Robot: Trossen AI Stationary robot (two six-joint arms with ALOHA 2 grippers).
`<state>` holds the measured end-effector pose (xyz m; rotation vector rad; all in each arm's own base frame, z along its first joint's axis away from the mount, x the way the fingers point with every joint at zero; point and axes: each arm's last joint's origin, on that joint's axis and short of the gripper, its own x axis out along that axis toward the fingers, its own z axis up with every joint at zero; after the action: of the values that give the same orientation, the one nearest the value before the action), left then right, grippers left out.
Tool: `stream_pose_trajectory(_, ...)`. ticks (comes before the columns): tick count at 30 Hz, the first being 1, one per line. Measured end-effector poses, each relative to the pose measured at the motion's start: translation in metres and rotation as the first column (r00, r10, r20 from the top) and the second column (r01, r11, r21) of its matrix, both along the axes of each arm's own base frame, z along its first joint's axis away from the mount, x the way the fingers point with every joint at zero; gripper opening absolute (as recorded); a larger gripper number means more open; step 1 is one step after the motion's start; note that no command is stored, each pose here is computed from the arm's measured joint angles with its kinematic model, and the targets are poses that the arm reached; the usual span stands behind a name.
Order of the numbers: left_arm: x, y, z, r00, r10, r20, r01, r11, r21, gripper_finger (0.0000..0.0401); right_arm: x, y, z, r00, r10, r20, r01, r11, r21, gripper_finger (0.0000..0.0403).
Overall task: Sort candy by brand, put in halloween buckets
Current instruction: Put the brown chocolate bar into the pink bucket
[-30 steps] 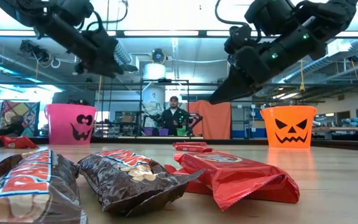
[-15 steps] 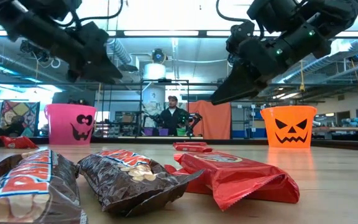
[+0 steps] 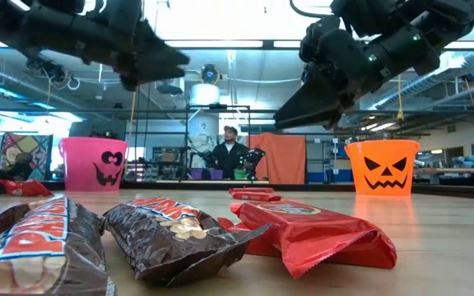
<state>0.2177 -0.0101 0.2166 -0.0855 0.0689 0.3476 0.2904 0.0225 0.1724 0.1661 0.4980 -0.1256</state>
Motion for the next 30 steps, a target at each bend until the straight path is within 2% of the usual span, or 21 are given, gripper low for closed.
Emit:
stream_pose_trajectory(3, 0.010, -0.002, -0.005, 0.998, -0.048, 0.036, 0.048, 0.999, -0.015, 0.0218, 0.001, -0.001, 0.002, 0.999, -0.015, 0.028, 0.014, 1.000, 0.022, 0.0152)
stream_pose_trajectory(7, 0.015, -0.008, -0.022, 0.990, -0.132, -0.056, 0.127, 0.988, -0.085, 0.0218, 0.000, 0.002, -0.001, 1.000, 0.012, -0.007, -0.012, 0.999, 0.045, 0.0152)
stream_pose_trajectory(11, 0.011, -0.018, -0.035, 0.975, -0.108, -0.196, 0.078, 0.985, -0.153, 0.0216, -0.007, 0.005, -0.010, 0.993, 0.023, -0.119, -0.019, 0.999, 0.030, 0.0152)
stream_pose_trajectory(15, 0.011, -0.028, -0.033, 0.951, -0.102, -0.291, 0.053, 0.984, -0.171, 0.0206, -0.011, 0.003, -0.015, 0.982, 0.005, -0.189, -0.003, 1.000, 0.009, 0.0152)
stream_pose_trajectory(20, 0.015, -0.028, -0.031, 0.946, -0.064, -0.319, 0.016, 0.988, -0.152, 0.0198, -0.011, 0.000, -0.014, 0.981, -0.095, -0.171, 0.080, 0.992, -0.096, 0.0152)
stream_pose_trajectory(22, 0.017, -0.028, -0.031, 0.950, -0.030, -0.311, -0.004, 0.994, -0.110, 0.0198, -0.010, -0.001, -0.013, 0.982, -0.114, -0.152, 0.098, 0.989, -0.106, 0.0152)
stream_pose_trajectory(24, 0.018, -0.026, -0.034, 0.945, 0.021, -0.328, -0.043, 0.997, -0.061, 0.0198, -0.008, 0.000, -0.011, 0.986, -0.098, -0.134, 0.086, 0.992, -0.093, 0.0152)
stream_pose_trajectory(26, 0.021, -0.026, -0.038, 0.943, 0.037, -0.330, -0.057, 0.997, -0.052, 0.0198, -0.007, 0.000, -0.010, 0.990, -0.072, -0.122, 0.064, 0.995, -0.072, 0.0152)
stream_pose_trajectory(30, 0.027, -0.029, -0.045, 0.943, -0.014, -0.334, -0.012, 0.997, -0.077, 0.0198, -0.005, 0.005, -0.007, 0.997, 0.012, -0.081, -0.013, 1.000, -0.008, 0.0152)
